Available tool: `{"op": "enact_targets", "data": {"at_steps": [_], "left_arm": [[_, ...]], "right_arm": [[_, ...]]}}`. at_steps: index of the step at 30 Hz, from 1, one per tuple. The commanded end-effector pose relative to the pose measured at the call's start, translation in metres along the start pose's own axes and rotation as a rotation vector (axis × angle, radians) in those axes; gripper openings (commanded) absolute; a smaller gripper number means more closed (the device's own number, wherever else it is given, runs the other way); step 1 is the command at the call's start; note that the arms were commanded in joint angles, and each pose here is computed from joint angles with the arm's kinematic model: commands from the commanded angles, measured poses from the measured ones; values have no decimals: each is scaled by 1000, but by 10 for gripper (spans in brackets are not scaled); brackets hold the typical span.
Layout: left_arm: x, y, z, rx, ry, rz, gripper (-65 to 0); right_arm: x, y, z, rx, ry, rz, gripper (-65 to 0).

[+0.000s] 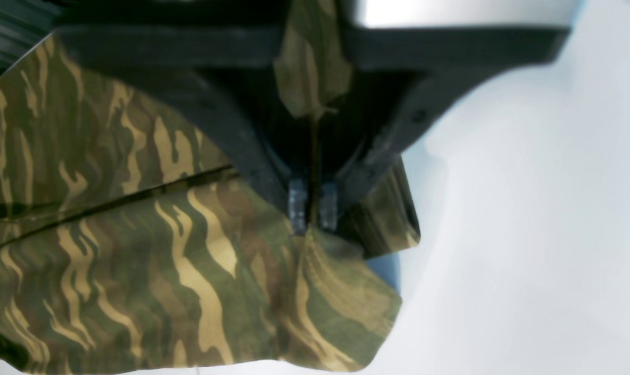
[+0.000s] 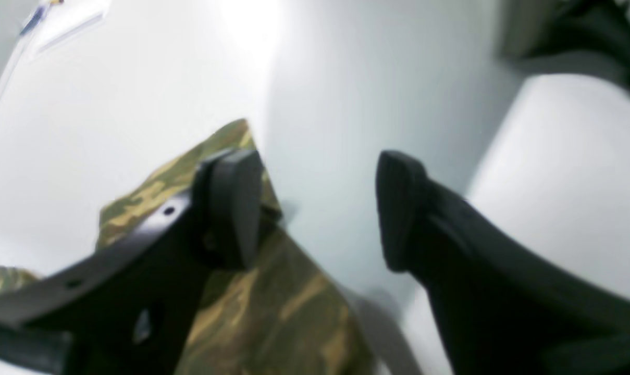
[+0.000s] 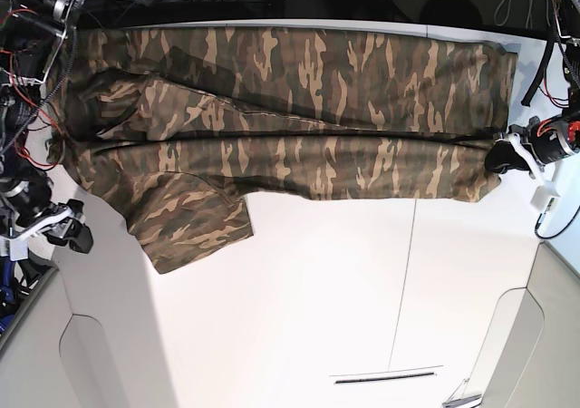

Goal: Fold the T-shirt properly
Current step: 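Lift the side edges with both grippers and fold toward the collar, then hold the folded edge with the left gripper while the right regrasps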

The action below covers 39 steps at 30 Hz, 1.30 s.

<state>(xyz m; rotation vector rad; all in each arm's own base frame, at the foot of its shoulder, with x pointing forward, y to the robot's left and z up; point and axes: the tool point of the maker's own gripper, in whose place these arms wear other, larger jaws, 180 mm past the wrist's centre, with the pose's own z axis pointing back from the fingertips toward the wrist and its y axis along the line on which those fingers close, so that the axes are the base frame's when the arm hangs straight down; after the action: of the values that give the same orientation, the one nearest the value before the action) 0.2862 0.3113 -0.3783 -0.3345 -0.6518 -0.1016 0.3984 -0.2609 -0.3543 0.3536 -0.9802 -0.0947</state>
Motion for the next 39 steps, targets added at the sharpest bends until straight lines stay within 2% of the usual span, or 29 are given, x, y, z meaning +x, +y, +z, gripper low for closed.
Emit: {"op": "enact_targets", "data": {"at_steps": [1, 10, 15, 24, 25, 27, 31, 32, 39], "left_arm": [[20, 3, 9, 6, -48, -31, -650], [20, 3, 9, 6, -48, -31, -650], [21, 2, 9, 1, -53, -27, -650], [22, 1, 9, -8, -61, -20, -650], [22, 1, 9, -9, -61, -20, -650], [22, 1, 9, -9, -61, -20, -650], [22, 1, 9, -9, -62, -20, -650], [22, 1, 9, -9, -62, -20, -650], [27, -1, 10, -10, -69, -30, -650]], "right_arm": [[26, 5, -5, 15, -65, 24, -300], [-10, 36, -65, 38, 40, 25, -300], [-32, 51, -78, 57, 84, 16, -300], [-36, 75, -84, 120, 75, -26, -305], [-36, 76, -84, 123, 75, -28, -319], [-37, 79, -85, 131, 79, -29, -387], [-37, 80, -85, 131, 81, -27, -616], [-35, 81, -85, 132, 76, -22, -650], [-7, 96, -72, 171, 81, 28, -650]]}}
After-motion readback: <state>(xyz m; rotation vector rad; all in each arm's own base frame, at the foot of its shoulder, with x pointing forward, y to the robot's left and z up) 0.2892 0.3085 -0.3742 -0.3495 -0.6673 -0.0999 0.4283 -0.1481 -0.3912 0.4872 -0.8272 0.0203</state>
